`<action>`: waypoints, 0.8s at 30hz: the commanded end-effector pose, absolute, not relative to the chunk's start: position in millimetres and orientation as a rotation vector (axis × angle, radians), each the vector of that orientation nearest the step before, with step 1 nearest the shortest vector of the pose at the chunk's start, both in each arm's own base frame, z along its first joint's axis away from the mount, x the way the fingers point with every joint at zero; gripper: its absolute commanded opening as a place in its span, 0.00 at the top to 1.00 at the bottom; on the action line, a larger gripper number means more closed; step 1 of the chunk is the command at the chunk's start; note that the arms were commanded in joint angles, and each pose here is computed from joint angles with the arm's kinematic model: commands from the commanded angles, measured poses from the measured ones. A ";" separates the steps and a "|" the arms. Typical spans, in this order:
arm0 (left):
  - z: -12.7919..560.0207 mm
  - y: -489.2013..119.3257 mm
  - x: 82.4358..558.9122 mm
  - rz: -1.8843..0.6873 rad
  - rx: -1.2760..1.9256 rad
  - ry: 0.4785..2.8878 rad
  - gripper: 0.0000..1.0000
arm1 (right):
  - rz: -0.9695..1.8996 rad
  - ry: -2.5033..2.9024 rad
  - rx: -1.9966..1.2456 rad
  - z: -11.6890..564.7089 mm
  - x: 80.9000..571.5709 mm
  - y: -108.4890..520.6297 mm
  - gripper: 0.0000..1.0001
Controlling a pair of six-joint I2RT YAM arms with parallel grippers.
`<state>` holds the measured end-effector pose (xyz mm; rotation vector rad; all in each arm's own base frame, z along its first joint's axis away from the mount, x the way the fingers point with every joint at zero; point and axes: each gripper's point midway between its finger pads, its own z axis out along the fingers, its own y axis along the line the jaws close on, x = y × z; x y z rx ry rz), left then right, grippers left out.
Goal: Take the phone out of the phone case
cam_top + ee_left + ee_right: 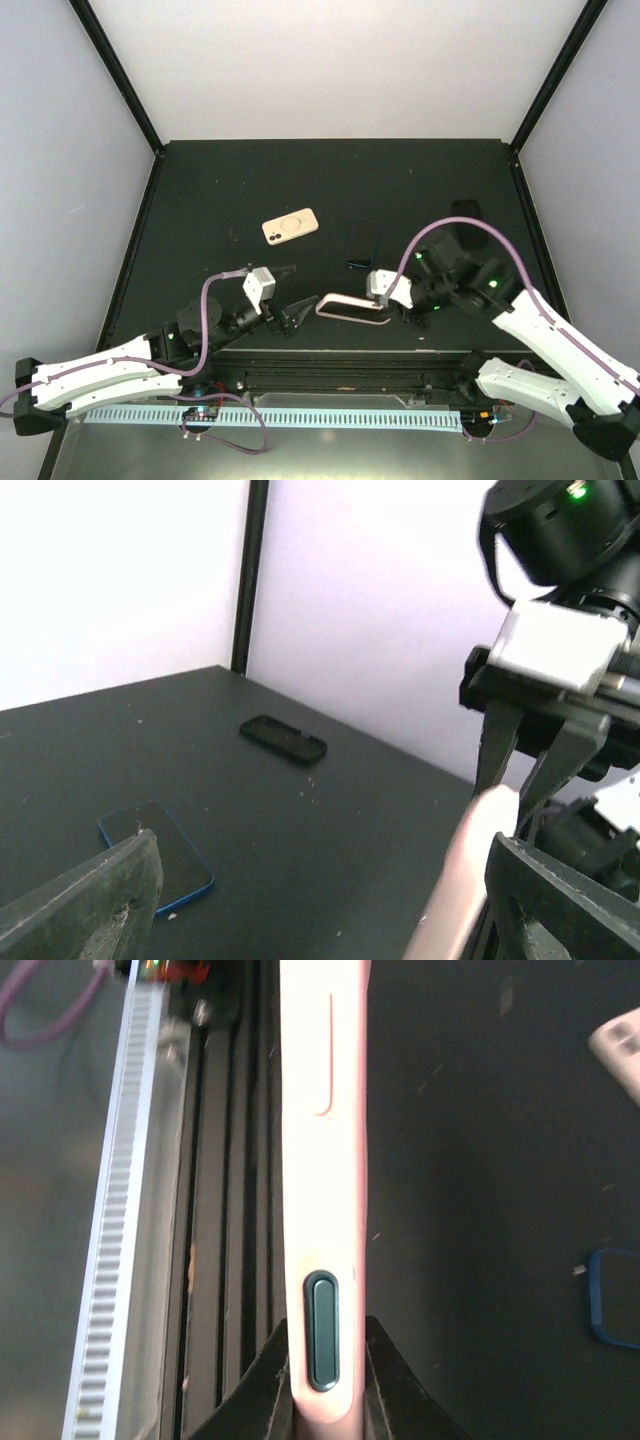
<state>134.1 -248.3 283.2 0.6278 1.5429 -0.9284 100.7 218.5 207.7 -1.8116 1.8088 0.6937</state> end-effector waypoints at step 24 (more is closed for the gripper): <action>404.2 -321.9 146.7 -1.623 0.553 1.179 0.35 | 1.431 1.647 -1.256 341.7 114.3 231.9 0.99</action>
